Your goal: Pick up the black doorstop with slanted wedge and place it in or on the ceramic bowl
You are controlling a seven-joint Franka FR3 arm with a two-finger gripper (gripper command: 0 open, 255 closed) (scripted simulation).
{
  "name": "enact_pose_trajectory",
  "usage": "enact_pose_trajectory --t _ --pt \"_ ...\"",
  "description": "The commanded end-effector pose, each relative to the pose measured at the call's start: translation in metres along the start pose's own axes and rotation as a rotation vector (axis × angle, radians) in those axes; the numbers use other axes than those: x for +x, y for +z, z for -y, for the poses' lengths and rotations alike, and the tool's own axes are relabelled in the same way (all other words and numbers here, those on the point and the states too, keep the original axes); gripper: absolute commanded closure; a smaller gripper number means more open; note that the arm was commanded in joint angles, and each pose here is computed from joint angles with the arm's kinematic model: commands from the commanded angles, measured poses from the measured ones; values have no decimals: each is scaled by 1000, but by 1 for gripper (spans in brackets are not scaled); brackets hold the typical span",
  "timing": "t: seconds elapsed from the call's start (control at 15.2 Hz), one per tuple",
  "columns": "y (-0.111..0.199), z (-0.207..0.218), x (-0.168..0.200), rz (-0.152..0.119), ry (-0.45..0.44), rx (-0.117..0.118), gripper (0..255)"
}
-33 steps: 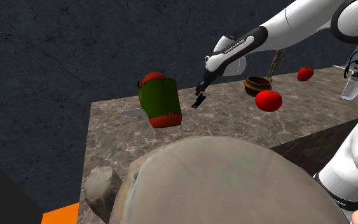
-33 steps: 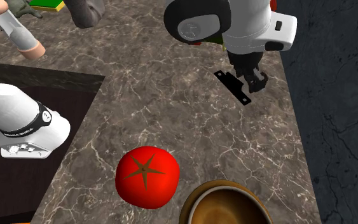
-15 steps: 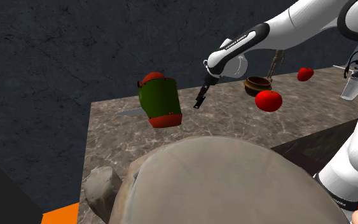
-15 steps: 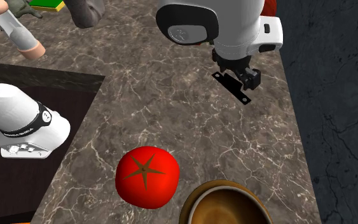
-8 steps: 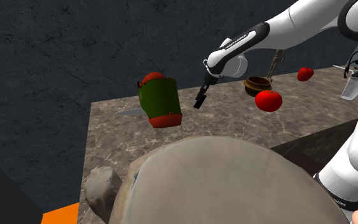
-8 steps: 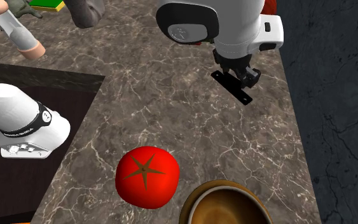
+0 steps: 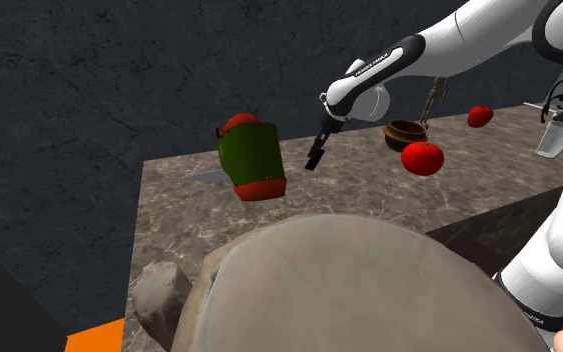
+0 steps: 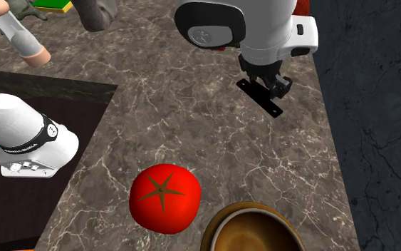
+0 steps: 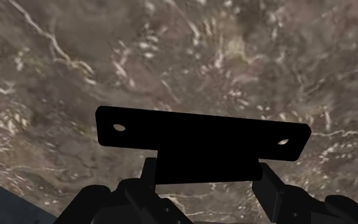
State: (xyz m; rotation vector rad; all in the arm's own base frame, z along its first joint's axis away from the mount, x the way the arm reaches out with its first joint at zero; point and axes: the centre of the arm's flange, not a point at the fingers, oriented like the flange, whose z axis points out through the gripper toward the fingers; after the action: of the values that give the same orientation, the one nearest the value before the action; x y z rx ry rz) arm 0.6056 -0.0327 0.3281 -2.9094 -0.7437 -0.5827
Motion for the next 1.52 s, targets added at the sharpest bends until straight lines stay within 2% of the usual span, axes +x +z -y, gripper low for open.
enact_pose_trajectory --t 0.0,1.45 --pt "-6 0 2 2 1 1 255" --pt "-114 -2 46 2 1 1 255"
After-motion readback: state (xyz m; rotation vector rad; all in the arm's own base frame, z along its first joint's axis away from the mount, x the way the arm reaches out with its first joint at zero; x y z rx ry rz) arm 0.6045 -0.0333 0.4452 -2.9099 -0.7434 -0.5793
